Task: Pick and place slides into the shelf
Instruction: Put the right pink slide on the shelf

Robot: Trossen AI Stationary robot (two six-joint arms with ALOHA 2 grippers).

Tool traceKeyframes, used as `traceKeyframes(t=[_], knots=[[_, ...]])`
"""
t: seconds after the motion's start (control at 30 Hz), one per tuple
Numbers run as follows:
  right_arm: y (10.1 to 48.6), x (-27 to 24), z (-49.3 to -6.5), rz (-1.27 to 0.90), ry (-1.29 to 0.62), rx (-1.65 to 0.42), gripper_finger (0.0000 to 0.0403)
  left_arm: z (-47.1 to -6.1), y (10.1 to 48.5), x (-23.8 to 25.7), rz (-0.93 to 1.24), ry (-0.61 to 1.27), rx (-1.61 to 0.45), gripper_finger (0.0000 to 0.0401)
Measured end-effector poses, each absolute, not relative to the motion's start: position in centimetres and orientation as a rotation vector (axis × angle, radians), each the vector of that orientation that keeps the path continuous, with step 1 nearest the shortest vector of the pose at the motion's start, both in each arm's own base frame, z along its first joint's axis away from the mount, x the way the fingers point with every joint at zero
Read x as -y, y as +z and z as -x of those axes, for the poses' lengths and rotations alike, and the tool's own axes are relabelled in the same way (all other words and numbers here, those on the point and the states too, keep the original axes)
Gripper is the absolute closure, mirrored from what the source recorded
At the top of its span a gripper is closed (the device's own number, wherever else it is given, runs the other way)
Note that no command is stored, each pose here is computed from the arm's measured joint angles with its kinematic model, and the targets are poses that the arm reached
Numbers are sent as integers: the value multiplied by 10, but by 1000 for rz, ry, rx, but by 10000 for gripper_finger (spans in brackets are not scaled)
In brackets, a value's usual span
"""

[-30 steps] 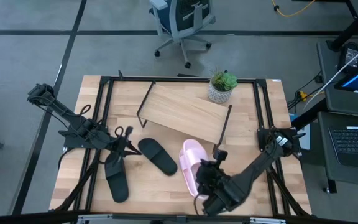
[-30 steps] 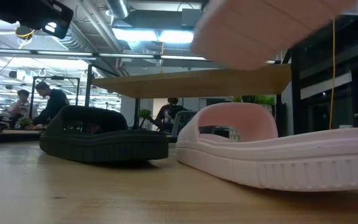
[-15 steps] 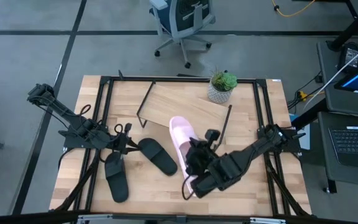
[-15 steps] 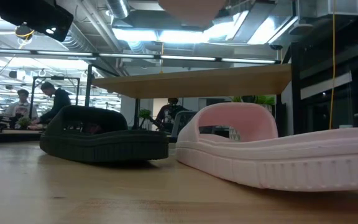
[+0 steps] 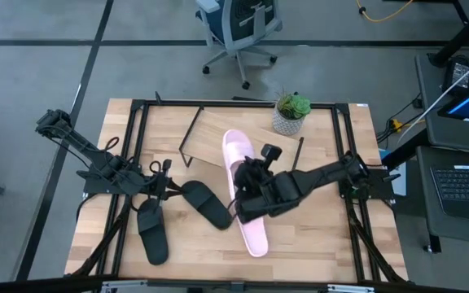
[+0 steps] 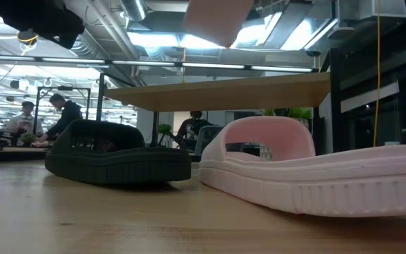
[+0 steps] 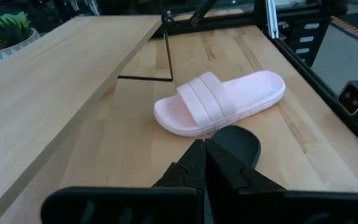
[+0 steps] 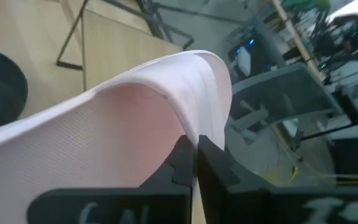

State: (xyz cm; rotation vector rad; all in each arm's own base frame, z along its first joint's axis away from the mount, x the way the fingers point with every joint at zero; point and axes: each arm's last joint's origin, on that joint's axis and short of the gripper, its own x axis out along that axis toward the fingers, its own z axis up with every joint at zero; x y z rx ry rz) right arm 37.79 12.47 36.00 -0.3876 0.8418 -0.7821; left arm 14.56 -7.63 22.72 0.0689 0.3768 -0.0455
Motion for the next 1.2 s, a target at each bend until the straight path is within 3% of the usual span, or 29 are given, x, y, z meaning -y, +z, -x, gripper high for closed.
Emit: traceKeyframes(t=[0.37,0.7,1.2], knots=[[363,-103,-381,354,-764,-910,394,-145,227,76,-72,-45,-383,401],[386,-108,-362,297,-793,-806,394,-145,227,76,-72,-46,-383,401],[376,-106,-347,301,-878,-759,394,-145,227,77,-44,-53,-386,401]])
